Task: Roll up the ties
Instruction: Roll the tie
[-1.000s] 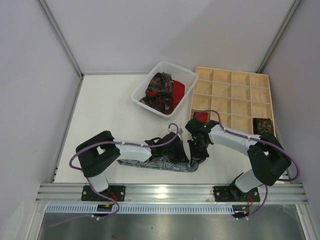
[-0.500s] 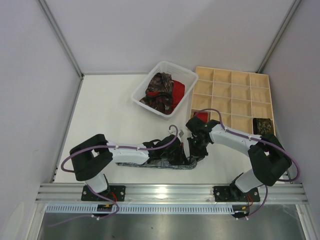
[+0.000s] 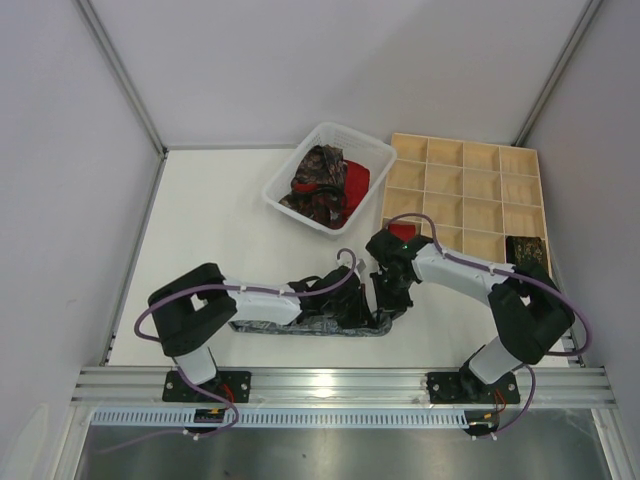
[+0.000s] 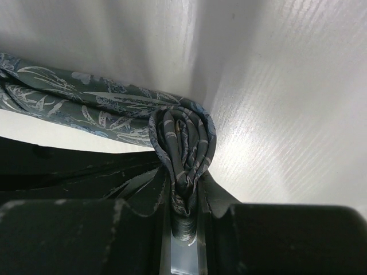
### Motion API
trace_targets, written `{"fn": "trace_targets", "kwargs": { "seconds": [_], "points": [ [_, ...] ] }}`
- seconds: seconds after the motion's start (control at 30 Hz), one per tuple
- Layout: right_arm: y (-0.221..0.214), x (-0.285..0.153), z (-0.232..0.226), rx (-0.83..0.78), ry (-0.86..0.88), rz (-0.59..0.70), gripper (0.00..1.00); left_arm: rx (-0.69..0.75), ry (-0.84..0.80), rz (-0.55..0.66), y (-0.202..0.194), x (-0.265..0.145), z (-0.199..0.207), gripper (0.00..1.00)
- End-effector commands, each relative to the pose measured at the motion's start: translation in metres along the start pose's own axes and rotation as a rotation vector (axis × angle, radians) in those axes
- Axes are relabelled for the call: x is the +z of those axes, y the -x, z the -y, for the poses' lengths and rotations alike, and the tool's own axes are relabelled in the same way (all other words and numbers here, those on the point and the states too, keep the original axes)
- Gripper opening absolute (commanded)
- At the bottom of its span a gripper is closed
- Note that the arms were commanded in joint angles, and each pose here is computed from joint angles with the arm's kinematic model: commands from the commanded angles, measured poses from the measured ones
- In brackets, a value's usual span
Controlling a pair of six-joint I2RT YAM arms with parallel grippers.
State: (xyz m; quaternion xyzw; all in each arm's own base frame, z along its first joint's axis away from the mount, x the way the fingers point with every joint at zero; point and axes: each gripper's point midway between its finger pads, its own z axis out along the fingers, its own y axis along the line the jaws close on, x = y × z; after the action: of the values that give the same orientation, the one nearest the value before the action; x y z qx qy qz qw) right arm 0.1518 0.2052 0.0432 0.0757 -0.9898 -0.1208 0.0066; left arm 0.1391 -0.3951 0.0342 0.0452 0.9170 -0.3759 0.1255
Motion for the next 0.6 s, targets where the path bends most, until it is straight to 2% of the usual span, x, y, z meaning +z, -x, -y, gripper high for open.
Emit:
{"fn": "trace_targets", "kwargs": {
  "seconds": [0.0, 0.33, 0.57],
  "points": [
    [0.003, -0.008, -0.013, -0.068, -0.003, -0.018, 0.01, 0.000, 0.012, 0.023, 0.005, 0.004, -0.009, 0.01],
    [0.003, -0.005, -0.006, -0.079, -0.035, -0.040, 0.00, 0.021, 0.021, 0.096, 0.018, -0.021, -0.003, 0.01],
    [0.004, -0.008, -0.015, -0.077, -0.014, -0.043, 0.00, 0.010, 0.002, 0.072, 0.019, -0.008, -0.002, 0.00]
  ]
}}
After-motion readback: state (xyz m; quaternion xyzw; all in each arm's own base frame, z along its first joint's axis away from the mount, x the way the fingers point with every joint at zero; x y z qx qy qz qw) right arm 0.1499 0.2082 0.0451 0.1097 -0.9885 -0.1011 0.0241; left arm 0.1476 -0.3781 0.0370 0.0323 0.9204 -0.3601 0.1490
